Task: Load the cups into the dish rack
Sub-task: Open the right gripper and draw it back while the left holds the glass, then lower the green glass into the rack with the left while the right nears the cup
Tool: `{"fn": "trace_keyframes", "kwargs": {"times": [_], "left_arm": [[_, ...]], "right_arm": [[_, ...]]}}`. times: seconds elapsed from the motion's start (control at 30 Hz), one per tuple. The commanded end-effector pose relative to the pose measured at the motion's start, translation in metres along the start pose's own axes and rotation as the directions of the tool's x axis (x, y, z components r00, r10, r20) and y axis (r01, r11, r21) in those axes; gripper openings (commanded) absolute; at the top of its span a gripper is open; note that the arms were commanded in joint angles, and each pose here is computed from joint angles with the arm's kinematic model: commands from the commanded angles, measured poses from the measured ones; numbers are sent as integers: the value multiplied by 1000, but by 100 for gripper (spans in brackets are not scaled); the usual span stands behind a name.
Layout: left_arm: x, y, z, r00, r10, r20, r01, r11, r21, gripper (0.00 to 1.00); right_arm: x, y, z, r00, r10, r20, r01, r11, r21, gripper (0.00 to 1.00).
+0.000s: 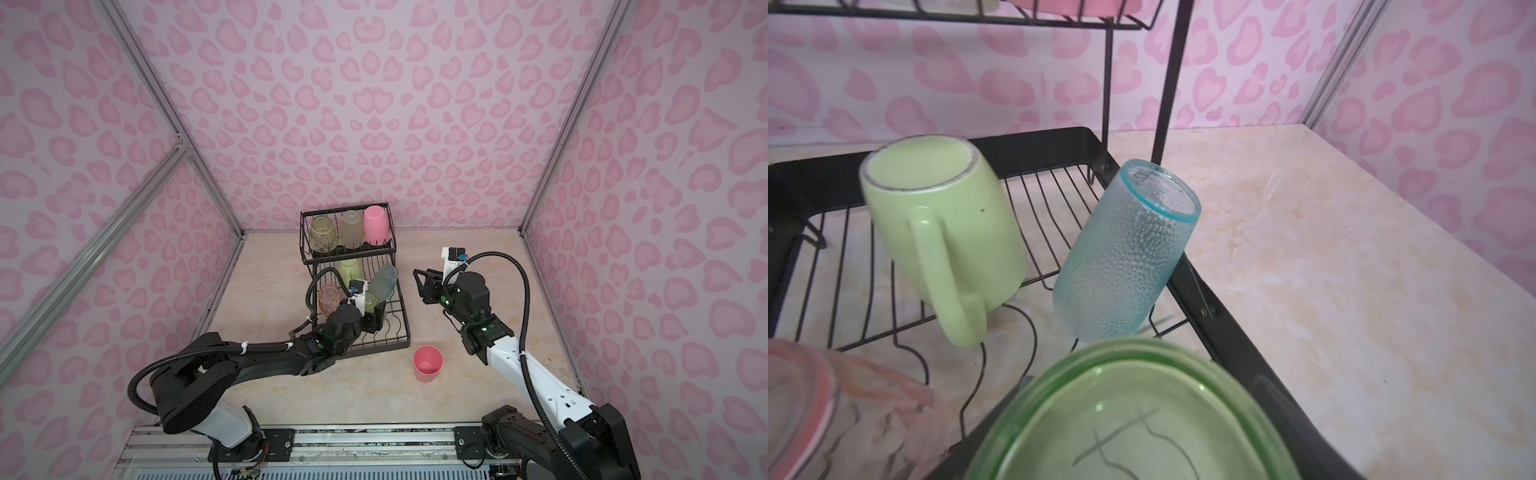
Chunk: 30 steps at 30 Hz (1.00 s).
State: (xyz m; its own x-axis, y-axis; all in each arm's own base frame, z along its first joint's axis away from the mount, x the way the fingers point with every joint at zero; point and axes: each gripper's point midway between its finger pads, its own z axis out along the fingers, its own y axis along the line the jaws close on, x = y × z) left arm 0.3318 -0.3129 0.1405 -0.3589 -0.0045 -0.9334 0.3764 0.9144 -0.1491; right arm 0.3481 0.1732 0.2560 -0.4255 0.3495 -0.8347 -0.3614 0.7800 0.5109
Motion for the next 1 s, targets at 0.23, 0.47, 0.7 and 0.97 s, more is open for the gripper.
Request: {"fn": "trace_keyframes", "kwargs": {"times": [0.23,0.47,0.7,0.97], "left_arm": [[11,-25,37,997,71,18,-71,997,14,62],[29,-28,48,995,100,-16,-99,995,21,61],[45,-23,57,990,136,-38,-136,991,-6,61],[44,-21,56,990,137,-41,-138,990,-13,71]], "right_arm": [[-4,-3,-8,999,-28,36,28,1000,-9,45],[-1,-10,-13,998,-42,48,41,999,15,45],[4,-15,-19,997,-52,51,50,998,36,45],[12,-29,-26,999,-54,8,53,992,115,47]]}}
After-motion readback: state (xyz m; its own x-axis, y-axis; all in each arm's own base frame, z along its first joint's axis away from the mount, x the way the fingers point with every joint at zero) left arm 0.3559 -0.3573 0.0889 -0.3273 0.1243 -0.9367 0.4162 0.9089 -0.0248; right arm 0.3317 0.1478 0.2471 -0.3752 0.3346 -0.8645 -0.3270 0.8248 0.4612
